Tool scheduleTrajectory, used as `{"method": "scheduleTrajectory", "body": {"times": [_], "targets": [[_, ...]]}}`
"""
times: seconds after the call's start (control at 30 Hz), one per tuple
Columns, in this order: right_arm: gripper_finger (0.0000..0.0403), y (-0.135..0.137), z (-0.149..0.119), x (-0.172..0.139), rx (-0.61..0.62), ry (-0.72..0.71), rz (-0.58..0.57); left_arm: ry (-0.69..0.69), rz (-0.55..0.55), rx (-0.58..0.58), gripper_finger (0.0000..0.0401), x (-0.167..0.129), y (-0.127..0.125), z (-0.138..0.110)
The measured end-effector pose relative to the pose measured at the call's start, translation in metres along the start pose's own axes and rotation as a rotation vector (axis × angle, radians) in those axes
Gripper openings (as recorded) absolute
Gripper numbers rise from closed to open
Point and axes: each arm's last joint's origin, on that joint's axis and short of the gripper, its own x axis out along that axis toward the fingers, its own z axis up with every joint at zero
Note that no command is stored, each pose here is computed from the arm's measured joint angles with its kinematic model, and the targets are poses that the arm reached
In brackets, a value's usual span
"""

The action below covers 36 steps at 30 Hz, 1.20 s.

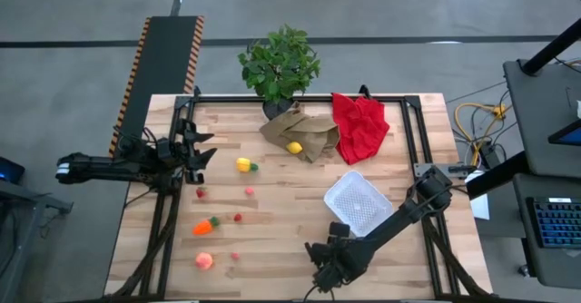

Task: Pick and placing Produce into tupperware
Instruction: Put the yellow corn into the white bin

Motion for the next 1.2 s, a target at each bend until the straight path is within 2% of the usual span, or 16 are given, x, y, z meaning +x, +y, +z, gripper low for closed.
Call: {"method": "scheduleTrajectory", "body": {"times": [0.4, 0.7, 0.83, 0.93, 1.1, 1.2], "targets": [[0.0046, 0.002, 0.002, -0.004, -0.014, 0.008, 0.029, -0.003, 0.001, -0.001, 0.0176, 0.0, 0.0, 0.0], [0.0019, -0.003, 0.004, -0.015, -0.008, -0.003, 0.025, -0.003, 0.001, -0.001, 0.0176, 0.0, 0.0, 0.0], [0.0018, -0.014, 0.007, -0.036, 0.031, -0.085, -0.029, -0.003, 0.001, -0.001, 0.0176, 0.0, 0.0, 0.0], [0.0018, -0.028, 0.007, -0.063, 0.079, -0.181, -0.091, -0.003, 0.001, -0.001, 0.0176, 0.0, 0.0, 0.0], [0.0017, -0.061, -0.001, -0.116, 0.206, -0.333, -0.198, -0.002, 0.0, -0.001, 0.0176, 0.0, 0.0, 0.0], [0.0017, -0.081, -0.01, -0.142, 0.266, -0.376, -0.227, -0.004, 0.001, -0.001, 0.0176, 0.0, 0.0, 0.0]]}}
